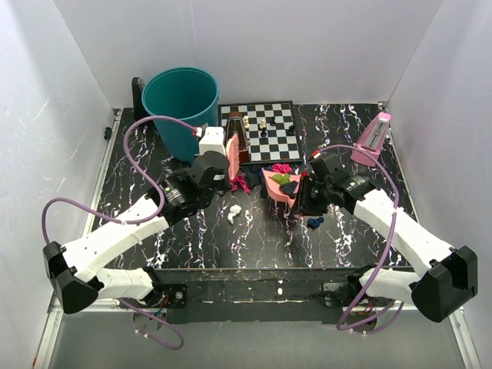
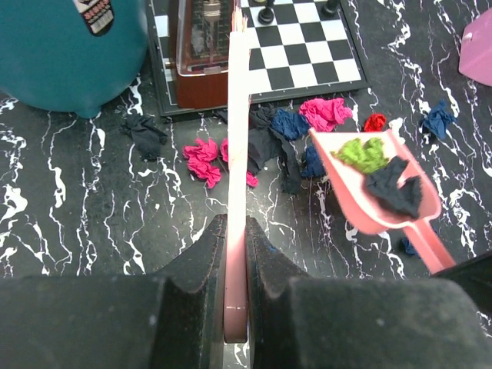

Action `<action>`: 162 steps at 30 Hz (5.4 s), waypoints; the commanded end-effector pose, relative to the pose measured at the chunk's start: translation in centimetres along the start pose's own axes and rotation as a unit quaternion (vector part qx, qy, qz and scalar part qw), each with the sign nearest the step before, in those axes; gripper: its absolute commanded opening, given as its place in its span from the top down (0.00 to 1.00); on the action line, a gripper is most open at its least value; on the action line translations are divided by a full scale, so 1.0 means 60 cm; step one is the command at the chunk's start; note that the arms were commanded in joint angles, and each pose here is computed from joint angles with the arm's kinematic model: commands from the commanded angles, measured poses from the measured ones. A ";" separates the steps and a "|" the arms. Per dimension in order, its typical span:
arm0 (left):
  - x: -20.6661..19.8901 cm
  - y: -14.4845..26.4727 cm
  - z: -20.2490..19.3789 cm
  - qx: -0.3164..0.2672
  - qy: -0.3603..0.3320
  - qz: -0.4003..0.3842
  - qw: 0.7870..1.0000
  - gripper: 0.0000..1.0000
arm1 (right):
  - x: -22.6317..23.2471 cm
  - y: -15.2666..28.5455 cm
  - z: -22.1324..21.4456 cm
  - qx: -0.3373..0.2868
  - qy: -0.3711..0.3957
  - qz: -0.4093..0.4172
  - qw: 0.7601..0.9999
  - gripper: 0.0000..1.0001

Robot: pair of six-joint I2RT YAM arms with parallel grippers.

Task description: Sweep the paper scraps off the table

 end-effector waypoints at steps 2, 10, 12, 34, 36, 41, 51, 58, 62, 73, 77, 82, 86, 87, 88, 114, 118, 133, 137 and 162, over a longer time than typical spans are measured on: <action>0.029 0.034 0.028 -0.050 0.028 0.024 0.998 1.00 | 0.073 0.033 0.002 0.063 -0.007 0.174 0.983 0.68; 0.057 0.065 0.040 -0.071 0.039 0.036 0.996 1.00 | 0.124 0.043 0.011 0.079 -0.069 0.337 0.935 0.66; 0.061 0.068 0.041 -0.074 0.042 0.038 0.996 1.00 | 0.126 0.034 0.009 0.087 -0.094 0.364 0.922 0.66; 0.066 0.074 0.040 -0.074 0.043 0.041 0.995 1.00 | 0.088 -0.003 -0.038 0.122 -0.138 0.310 0.933 0.67; 0.065 0.073 0.039 -0.072 0.042 0.041 0.996 1.00 | 0.077 -0.016 -0.054 0.128 -0.145 0.293 0.936 0.67; 0.060 0.068 0.036 -0.065 0.042 0.037 0.996 1.00 | 0.079 0.007 -0.047 0.112 -0.129 0.284 0.943 0.67; 0.057 0.066 0.035 -0.063 0.045 0.035 0.996 1.00 | 0.067 -0.006 -0.071 0.135 -0.129 0.278 0.942 0.67; 0.056 0.063 0.033 -0.060 0.042 0.036 0.997 1.00 | 0.053 0.027 -0.043 0.081 -0.016 0.173 0.981 0.69; 0.056 0.065 0.035 -0.062 0.046 0.033 0.996 1.00 | 0.049 0.030 -0.054 0.084 0.084 0.094 0.988 0.71; 0.056 0.062 0.029 -0.056 0.042 0.033 0.997 1.00 | 0.053 -0.066 -0.138 0.080 0.232 -0.057 0.968 0.71; 0.053 0.064 0.030 -0.054 0.045 0.027 0.997 1.00 | 0.053 -0.081 -0.158 0.079 0.245 -0.064 0.964 0.68; 0.045 0.059 0.028 -0.045 0.046 0.021 0.998 1.00 | 0.052 -0.098 -0.174 0.074 0.258 -0.057 0.962 0.28; 0.040 0.055 0.026 -0.038 0.047 0.016 0.998 1.00 | 0.041 -0.102 -0.180 0.035 0.250 -0.058 0.966 0.19; 0.039 0.055 0.026 -0.038 0.047 0.015 0.998 1.00 | 0.039 -0.101 -0.181 0.021 0.246 -0.058 0.967 0.19; 0.039 0.055 0.025 -0.037 0.047 0.015 0.998 1.00 | 0.036 -0.100 -0.180 0.005 0.242 -0.056 0.969 0.18; 0.023 0.053 0.025 -0.021 0.047 -0.008 0.999 1.00 | 0.048 -0.103 -0.175 -0.231 0.227 0.006 0.946 0.24; 0.025 0.053 0.023 -0.021 0.049 -0.006 0.999 1.00 | 0.047 -0.121 -0.189 -0.210 0.233 0.001 0.950 0.28; 0.030 0.054 0.020 -0.021 0.048 -0.004 0.999 1.00 | 0.050 -0.135 -0.194 -0.197 0.239 -0.010 0.951 0.56; 0.030 0.052 0.017 -0.020 0.048 -0.001 0.999 1.00 | 0.051 -0.133 -0.194 -0.194 0.238 -0.008 0.952 0.71; 0.004 0.018 0.014 -0.015 0.051 0.004 0.999 1.00 | 0.042 0.095 -0.070 -0.288 0.172 -0.074 0.939 0.99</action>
Point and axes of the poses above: each gripper's point midway between its finger pads, its own y axis back along the fingers, its own x axis along the line the jaws close on, z = x × y, the point moved 7 cm from there along y, back along the fingers, and after that the axes turned 10 degrees about y, right-handed, at the moved point
